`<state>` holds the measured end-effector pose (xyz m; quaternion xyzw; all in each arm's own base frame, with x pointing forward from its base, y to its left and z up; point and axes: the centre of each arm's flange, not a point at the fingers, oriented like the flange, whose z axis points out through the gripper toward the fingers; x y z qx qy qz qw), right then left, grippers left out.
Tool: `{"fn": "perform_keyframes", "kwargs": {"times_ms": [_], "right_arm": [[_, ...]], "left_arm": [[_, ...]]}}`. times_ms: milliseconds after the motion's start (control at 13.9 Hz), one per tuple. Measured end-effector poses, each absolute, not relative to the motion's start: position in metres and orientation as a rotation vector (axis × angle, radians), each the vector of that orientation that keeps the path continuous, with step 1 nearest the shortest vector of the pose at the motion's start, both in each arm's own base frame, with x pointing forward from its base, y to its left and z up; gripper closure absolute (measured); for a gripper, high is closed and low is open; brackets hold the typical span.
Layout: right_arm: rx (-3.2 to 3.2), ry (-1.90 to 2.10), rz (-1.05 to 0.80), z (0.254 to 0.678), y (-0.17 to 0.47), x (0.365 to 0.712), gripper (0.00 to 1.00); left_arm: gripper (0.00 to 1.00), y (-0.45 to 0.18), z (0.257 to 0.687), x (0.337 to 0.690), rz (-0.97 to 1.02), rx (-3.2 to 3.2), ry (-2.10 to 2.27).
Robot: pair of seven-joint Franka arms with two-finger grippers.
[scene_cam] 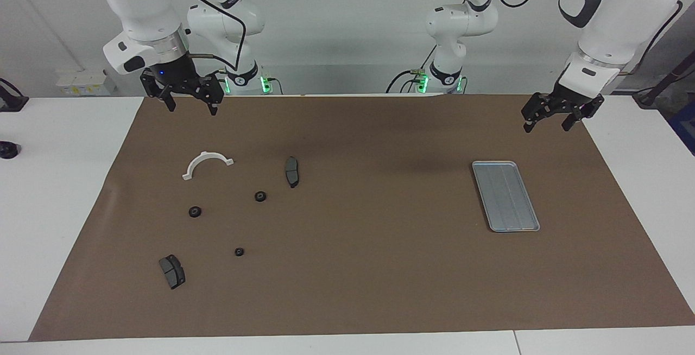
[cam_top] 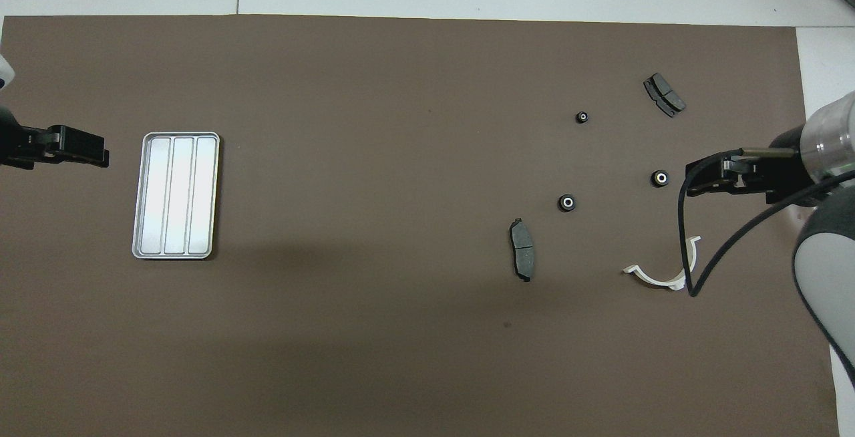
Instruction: Pick bearing gear from pile to tray
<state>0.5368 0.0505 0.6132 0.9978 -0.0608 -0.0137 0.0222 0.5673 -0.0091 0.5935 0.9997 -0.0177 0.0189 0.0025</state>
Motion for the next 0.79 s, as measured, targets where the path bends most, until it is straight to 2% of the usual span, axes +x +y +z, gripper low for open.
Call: {"fn": "perform_keyframes", "kwargs": {"times_ms": [577, 793], "right_arm": [[3.092, -0.186, -0.045, 0.6120, 0.0510, 0.5365, 0.00], [3.103, -0.114, 0.006, 0.6048, 0.0523, 0.5399, 0.00]], "left_arm": [[0.00, -0.0090, 0.5935, 0.5673, 0.059, 3.136, -0.055], [0.00, -0.0090, 0.5935, 0.5673, 0.059, 3.136, -0.055]]}}
